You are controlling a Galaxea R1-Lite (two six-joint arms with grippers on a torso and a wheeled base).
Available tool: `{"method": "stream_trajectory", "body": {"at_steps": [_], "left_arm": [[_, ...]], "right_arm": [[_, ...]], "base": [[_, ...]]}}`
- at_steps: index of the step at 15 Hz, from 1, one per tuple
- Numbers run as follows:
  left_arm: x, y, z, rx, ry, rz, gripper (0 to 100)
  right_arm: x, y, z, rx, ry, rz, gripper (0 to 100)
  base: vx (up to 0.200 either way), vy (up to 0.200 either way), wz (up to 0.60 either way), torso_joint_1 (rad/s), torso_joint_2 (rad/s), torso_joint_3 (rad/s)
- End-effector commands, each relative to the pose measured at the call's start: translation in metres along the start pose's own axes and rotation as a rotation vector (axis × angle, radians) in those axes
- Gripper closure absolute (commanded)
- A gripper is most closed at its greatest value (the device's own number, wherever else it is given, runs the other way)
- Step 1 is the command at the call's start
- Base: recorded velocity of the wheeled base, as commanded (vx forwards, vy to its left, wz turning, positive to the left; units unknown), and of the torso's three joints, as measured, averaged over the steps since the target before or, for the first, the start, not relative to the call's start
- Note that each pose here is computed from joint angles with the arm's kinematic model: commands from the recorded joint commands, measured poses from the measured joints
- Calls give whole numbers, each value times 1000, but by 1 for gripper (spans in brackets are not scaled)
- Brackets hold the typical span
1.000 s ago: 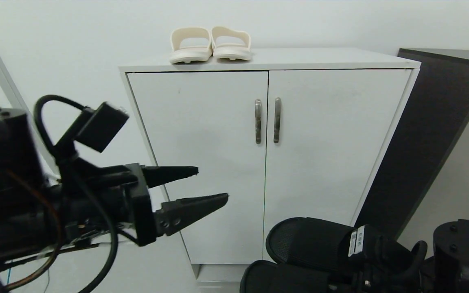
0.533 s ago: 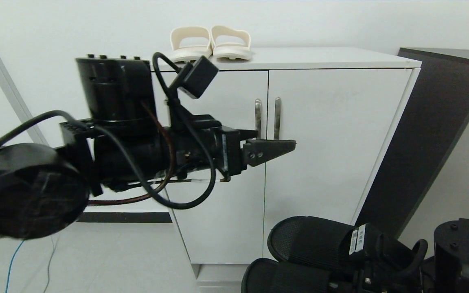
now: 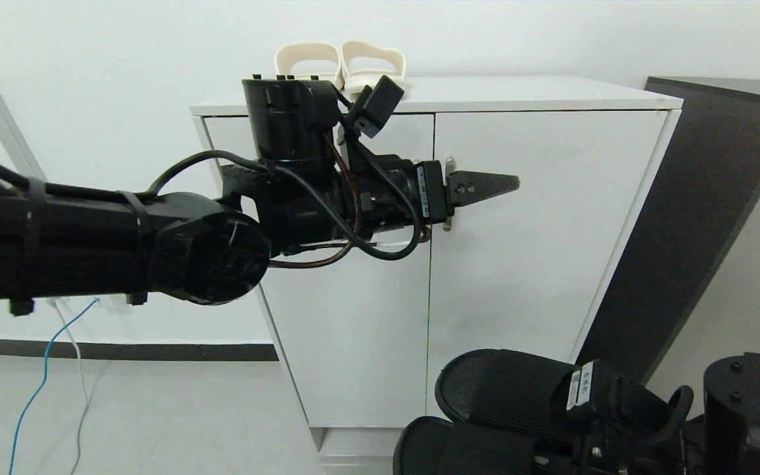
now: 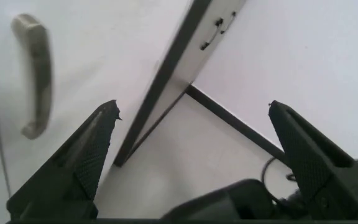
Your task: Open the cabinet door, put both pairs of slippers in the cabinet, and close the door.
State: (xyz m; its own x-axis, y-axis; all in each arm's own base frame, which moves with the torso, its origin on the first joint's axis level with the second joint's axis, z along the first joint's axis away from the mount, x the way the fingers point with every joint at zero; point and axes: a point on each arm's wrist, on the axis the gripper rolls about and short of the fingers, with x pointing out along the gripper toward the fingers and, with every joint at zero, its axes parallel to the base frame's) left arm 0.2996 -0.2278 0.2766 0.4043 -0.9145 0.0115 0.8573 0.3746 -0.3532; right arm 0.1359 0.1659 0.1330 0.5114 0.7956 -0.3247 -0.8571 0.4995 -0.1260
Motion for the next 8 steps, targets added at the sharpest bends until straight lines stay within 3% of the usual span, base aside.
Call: {"method": "stream_trajectory", "body": {"at_steps": [1, 6, 8], "left_arm": [[4, 13, -2, -9, -2, 35, 0], [6, 21, -1, -5, -39, 126, 0], [16, 29, -2, 9, -79, 166, 0]], "right_arm": [[0, 0, 0, -1, -2, 0, 100], [1, 0, -1, 0, 6, 0, 100], [1, 0, -1, 0, 6, 0, 100]], "base": [[0, 0, 0, 0, 0, 0], [0, 0, 0, 0, 0, 0], [0, 0, 0, 0, 0, 0]]}}
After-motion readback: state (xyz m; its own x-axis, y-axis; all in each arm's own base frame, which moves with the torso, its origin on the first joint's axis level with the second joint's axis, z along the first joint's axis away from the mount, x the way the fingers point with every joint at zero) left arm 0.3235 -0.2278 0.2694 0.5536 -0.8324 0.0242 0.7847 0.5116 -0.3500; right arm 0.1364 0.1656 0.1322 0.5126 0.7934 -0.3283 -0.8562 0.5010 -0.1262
